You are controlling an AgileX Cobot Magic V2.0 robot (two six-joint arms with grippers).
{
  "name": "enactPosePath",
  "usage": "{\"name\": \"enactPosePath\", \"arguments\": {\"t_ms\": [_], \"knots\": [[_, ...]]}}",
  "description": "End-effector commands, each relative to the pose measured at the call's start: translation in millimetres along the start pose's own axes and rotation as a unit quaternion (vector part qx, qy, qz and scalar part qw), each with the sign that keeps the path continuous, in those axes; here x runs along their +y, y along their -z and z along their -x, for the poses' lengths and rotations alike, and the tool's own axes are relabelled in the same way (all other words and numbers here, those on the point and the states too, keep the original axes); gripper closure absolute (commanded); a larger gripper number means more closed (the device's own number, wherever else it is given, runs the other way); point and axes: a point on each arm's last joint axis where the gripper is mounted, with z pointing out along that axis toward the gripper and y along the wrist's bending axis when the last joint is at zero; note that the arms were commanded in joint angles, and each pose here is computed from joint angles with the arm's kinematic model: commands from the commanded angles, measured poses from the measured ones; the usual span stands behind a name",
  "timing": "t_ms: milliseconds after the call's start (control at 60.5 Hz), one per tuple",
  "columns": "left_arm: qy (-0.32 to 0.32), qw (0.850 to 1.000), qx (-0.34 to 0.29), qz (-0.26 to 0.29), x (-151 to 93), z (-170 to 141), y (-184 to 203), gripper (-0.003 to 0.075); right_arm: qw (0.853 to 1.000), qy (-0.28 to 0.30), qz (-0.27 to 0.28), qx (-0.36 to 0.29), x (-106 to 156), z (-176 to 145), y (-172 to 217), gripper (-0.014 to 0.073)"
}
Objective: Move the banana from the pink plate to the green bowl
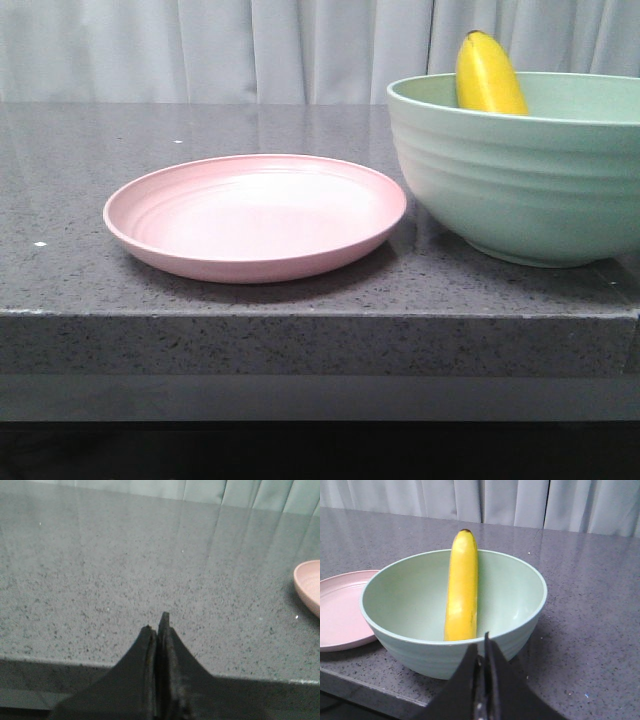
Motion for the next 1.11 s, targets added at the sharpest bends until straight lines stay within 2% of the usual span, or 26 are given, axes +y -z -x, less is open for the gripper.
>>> {"name": "enactPosePath", "arguments": {"t_ms": [0, 976, 1092], "knots": [[0.012, 0.997, -0.077, -0.007, -0.6, 6.0, -0.2, 0.0741, 0.999, 0.0, -0.005, -0.049, -0.5, 15.6, 1.9, 0.0653], [0.018, 0.997, -0.078, -0.009, -0.9, 7.9, 0.3, 0.0741, 0.999, 0.001, -0.006, -0.048, -0.6, 15.4, 1.9, 0.0653], [0.018, 0.997, -0.078, -0.009, -0.9, 7.9, 0.3, 0.0741, 0.998, 0.012, -0.019, -0.055, -3.2, 8.3, -0.8, 0.0653]]}}
